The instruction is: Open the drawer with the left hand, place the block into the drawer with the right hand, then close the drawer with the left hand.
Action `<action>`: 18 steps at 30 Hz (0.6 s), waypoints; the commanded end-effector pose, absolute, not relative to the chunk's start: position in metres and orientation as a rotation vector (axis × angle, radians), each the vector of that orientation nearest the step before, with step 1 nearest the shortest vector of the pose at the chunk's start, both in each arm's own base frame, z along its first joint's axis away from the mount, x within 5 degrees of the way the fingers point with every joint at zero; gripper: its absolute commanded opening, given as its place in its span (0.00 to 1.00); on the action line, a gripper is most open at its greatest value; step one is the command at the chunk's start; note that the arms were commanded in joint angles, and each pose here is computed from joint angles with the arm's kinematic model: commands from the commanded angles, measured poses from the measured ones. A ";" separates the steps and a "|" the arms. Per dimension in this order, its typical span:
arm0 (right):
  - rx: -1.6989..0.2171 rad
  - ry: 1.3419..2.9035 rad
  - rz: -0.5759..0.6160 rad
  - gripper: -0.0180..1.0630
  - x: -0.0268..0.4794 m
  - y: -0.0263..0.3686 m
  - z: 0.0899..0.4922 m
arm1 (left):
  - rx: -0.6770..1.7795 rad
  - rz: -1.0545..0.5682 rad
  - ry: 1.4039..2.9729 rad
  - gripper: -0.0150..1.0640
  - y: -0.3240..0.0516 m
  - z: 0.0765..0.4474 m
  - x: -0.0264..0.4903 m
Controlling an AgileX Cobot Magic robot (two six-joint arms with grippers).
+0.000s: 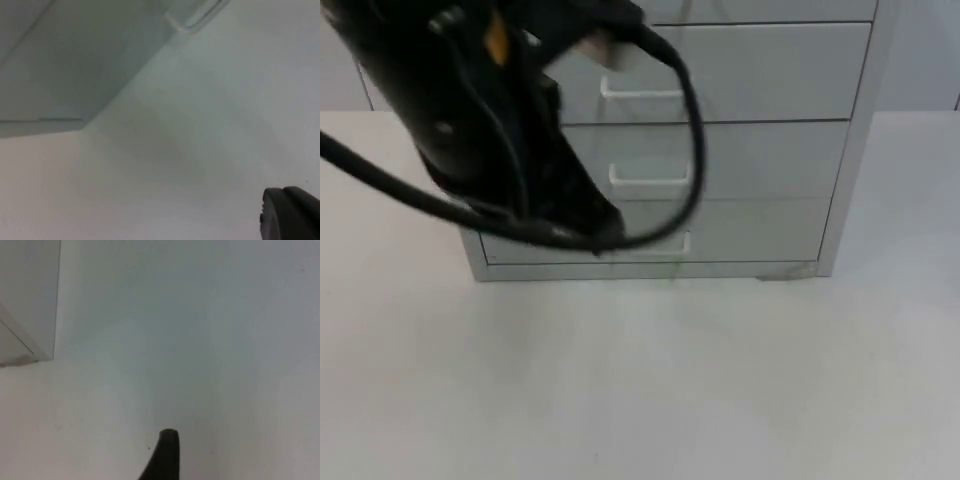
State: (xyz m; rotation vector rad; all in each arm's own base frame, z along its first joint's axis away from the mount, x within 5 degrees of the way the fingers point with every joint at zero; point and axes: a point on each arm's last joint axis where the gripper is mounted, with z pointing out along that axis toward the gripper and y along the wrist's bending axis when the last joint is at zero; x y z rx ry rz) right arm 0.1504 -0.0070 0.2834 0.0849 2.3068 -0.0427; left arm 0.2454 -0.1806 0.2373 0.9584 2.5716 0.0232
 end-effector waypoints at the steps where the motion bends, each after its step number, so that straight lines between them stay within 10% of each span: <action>1: 0.087 2.306 -0.046 0.71 0.149 -0.008 0.283 | 0.877 0.008 2.578 0.01 -0.166 0.248 0.250; 18: 0.078 2.310 -0.043 0.71 0.149 -0.007 0.282 | 0.159 0.153 2.657 0.01 -0.011 0.290 0.250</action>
